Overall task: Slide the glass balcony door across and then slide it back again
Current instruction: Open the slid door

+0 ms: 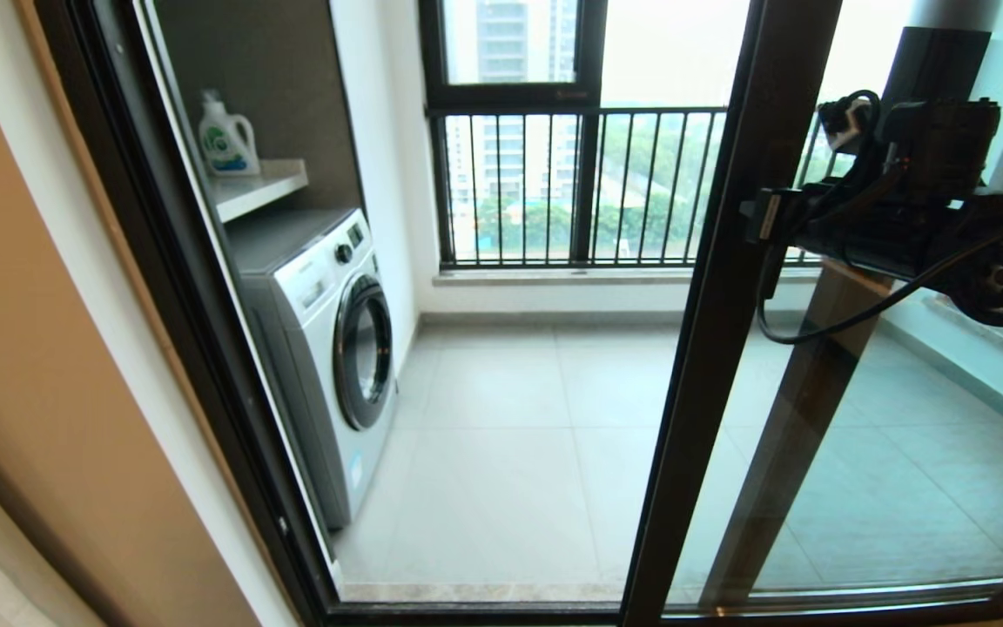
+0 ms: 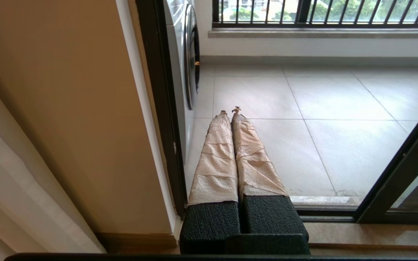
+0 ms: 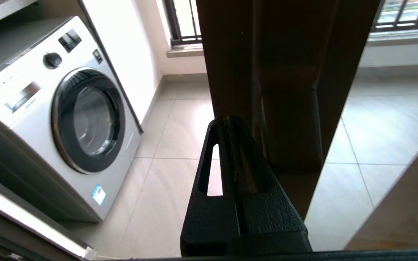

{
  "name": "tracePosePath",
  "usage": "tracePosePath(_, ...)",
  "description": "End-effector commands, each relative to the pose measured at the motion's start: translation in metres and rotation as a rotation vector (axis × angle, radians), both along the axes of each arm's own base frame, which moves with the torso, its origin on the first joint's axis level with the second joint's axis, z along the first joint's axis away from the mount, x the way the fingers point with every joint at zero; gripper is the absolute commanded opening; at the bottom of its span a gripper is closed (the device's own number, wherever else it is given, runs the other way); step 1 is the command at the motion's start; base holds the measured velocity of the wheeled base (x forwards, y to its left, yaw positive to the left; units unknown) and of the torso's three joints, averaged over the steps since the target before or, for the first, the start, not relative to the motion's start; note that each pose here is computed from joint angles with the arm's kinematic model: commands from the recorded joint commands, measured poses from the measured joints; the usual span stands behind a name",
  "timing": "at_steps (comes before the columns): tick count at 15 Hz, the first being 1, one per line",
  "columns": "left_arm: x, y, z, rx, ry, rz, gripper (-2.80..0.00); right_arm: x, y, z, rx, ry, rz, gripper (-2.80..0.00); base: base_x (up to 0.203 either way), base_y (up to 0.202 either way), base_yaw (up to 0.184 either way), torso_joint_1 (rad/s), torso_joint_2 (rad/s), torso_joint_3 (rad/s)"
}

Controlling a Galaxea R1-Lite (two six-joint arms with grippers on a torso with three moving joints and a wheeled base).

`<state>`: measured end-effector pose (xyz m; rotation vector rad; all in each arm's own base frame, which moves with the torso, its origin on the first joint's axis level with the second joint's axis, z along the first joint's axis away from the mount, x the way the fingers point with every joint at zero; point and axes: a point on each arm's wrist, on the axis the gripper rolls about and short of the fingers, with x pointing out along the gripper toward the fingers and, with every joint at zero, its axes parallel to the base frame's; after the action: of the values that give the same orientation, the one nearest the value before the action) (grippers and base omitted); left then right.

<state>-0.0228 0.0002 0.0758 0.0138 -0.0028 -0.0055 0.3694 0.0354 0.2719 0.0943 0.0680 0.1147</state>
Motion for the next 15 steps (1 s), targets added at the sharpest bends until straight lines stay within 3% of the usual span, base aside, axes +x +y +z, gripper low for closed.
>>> tracePosePath(1,0.000,0.000,0.000,0.000,0.001,0.001,-2.80,-0.009,-0.007,0.004,0.002,-0.007,-0.012,-2.80,0.000,0.000,0.000,0.000,0.00,0.000)
tracePosePath(8,0.000,0.000,0.000,0.000,0.001,0.001,-2.80,-0.025,-0.032,0.010,0.009,-0.014,-0.026,-2.80,0.000,0.000,0.000,0.000,0.00,0.000)
tracePosePath(15,0.000,0.000,0.000,0.000,0.001,-0.001,-2.80,-0.033,0.011,0.008,0.008,-0.004,0.111,-2.80,0.000,0.000,0.000,0.000,0.00,0.000)
